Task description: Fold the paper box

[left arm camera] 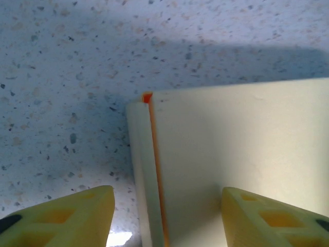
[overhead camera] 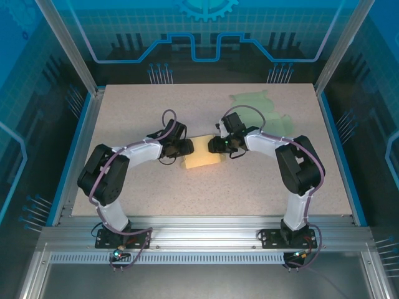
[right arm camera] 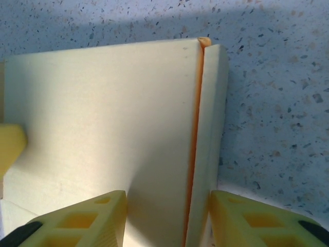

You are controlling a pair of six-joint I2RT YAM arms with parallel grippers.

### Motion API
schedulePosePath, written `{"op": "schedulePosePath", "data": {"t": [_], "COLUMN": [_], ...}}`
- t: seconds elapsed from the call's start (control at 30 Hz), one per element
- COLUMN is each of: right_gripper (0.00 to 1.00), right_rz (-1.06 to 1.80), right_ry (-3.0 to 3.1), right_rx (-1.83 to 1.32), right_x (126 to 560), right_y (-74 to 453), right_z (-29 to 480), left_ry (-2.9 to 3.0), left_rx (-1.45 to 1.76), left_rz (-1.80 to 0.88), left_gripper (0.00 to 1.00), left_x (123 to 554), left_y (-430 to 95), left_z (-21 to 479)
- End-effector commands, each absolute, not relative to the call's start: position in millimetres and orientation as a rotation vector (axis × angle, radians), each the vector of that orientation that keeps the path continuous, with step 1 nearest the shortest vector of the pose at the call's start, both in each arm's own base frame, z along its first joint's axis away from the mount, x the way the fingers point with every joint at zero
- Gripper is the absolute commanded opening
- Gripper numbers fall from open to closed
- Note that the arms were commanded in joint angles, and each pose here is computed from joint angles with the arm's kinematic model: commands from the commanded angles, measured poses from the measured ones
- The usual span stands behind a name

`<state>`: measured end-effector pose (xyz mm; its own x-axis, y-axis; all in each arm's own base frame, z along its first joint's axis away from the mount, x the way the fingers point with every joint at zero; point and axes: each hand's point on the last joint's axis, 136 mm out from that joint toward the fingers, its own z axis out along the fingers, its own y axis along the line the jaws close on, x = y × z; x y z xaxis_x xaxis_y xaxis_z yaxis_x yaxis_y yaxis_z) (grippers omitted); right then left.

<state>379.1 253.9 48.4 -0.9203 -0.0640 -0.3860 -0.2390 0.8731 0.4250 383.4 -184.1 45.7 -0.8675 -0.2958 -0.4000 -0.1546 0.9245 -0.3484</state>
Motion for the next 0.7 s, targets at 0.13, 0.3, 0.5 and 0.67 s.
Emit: {"op": "schedulePosePath", "data": {"t": [0.13, 0.3, 0.5, 0.67], "right_gripper": [0.54, 0.60, 0.65, 0.67], "right_rz": [0.734, 0.881, 1.103, 1.248], "right_ry": [2.709, 2.675, 2.610, 2.561], "right_rx": [-0.206, -0.156, -0.118, -0.093], "right_x": [373, 378, 385, 395], "right_y": [250, 252, 264, 274], "right_z": [38, 43, 51, 55], "left_ry": [2.647, 2.662, 2.663, 2.666], "left_rx": [-0.439, -0.545, -0.606, -0.632], "left_rz": [-0.433, -0.532, -0.631, -0.682], "left_gripper": [0.40, 0.29, 0.19, 0.17], "left_x": [389, 386, 385, 388], "left_y": [-162, -150, -139, -134], "left_z": [35, 21, 11, 5]}}
